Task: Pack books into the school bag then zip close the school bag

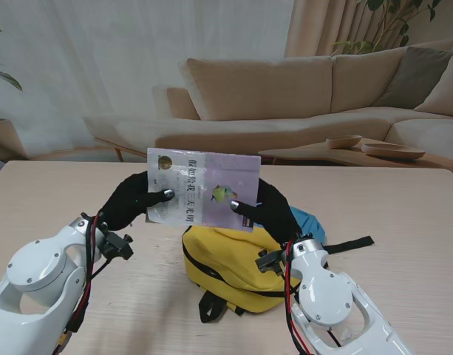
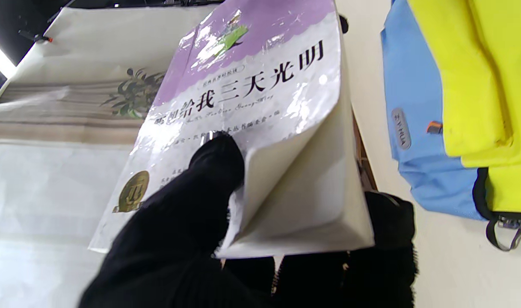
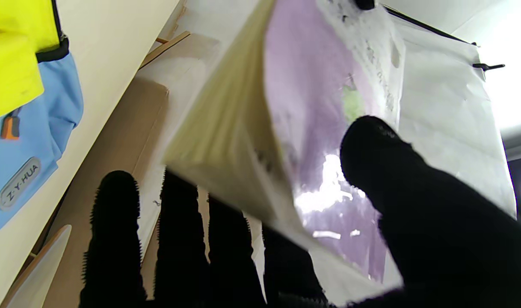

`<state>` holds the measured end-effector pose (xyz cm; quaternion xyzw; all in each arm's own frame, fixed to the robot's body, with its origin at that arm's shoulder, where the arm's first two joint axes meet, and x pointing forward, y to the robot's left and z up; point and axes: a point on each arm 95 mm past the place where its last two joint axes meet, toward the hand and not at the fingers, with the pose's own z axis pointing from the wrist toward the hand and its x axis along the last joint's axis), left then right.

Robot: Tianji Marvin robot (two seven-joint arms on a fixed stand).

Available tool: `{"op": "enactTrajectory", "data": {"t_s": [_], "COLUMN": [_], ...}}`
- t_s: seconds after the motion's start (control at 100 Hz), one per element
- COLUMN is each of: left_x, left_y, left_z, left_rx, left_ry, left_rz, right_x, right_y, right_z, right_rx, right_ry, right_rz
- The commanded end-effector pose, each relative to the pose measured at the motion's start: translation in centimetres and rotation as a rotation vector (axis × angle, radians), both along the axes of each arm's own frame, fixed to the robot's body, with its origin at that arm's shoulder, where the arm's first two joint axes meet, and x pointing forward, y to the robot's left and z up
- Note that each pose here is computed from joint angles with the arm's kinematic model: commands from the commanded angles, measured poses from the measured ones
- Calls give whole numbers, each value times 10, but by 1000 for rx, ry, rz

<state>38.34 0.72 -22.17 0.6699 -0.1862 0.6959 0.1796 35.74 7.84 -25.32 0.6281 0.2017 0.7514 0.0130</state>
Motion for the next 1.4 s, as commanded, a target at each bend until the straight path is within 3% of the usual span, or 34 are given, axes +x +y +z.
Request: {"op": "enactTrajectory", "data": {"t_s": [0.0, 0.2, 0.45, 0.73, 0.89, 1.17, 1.39], "left_x": [-6, -14, -25, -35, -40, -46, -51], "left_y": [0, 18, 35, 41, 42, 42, 40], "left_z": [6, 10, 14, 11, 10, 8, 8], "left_rx": [-13, -6, 66, 130, 139, 153, 168], "left_ry": [-26, -64, -124, -127, -125, -123, -116], "left_rz": [1, 104, 212, 253, 255, 243, 225], "right_x": [-2, -1, -4, -22, -27, -26, -21], "right_y": [-3, -17, -21, -2, 9, 17, 21], "right_z": [-7, -13, -31, -56, -70, -84, -85], "right_rx": [-17, -147, -452, -712, -846, -956, -932], "right_ry": [6, -21, -72, -88, -116, -143, -165], "right_rz": [6, 18, 90, 258, 292, 254, 186]}}
